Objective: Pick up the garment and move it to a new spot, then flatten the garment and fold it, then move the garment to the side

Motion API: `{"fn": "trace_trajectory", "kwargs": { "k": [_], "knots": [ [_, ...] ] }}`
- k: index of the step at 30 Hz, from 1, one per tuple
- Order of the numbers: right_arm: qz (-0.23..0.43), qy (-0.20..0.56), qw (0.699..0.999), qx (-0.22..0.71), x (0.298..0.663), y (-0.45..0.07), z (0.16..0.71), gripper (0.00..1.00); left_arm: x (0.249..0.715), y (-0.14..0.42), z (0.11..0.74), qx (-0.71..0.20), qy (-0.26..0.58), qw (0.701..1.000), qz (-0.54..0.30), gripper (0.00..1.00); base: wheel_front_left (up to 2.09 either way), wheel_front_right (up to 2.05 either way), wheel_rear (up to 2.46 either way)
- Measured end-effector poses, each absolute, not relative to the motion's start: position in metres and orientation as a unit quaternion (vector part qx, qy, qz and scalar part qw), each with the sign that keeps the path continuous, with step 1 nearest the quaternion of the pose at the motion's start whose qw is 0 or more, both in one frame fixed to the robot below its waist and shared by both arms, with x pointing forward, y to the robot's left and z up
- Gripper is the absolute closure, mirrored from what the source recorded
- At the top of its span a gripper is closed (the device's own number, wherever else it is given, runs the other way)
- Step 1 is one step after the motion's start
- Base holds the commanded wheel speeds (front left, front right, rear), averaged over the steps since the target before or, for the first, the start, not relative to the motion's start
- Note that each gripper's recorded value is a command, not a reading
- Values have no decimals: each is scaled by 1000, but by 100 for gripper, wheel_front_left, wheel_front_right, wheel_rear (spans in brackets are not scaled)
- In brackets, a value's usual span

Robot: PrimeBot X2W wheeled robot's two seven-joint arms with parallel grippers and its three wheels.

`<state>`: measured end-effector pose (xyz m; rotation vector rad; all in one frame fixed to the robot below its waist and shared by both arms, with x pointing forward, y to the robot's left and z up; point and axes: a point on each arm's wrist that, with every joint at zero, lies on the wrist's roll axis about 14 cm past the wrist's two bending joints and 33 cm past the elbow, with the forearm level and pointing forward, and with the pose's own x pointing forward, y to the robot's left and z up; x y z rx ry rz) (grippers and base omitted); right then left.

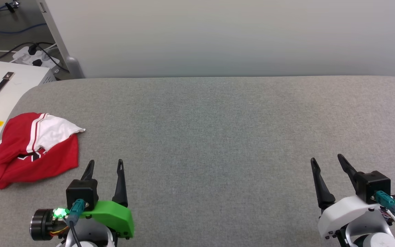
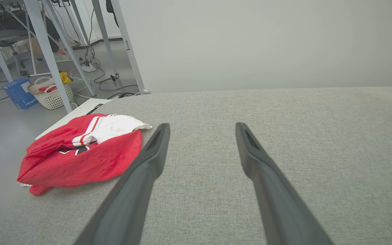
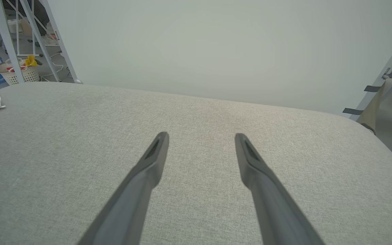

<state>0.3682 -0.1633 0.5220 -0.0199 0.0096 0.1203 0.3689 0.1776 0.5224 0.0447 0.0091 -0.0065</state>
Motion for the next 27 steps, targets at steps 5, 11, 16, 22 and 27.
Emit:
{"fn": "trace_trajectory", "kwargs": {
  "k": [5, 11, 16, 22, 27],
  "knots": [
    [58, -2, 998, -5, 369, -165, 524, 0, 369, 177, 524, 22, -1, 1000, -4, 0, 0, 0, 0],
    [56, -14, 998, 3, 369, -166, 529, 0, 369, 176, 526, 17, -8, 1000, -5, 0, 0, 0, 0],
    [55, -22, 998, 11, 369, -167, 533, 0, 369, 175, 527, 14, -12, 1000, -6, 0, 0, 0, 0],
    [52, -31, 998, 23, 369, -169, 537, 0, 369, 174, 529, 10, -19, 1000, -7, 0, 0, 0, 0],
    [50, -38, 998, 28, 369, -170, 539, 0, 369, 173, 530, 9, -24, 1000, -8, 0, 0, 0, 0]
  ]
}}
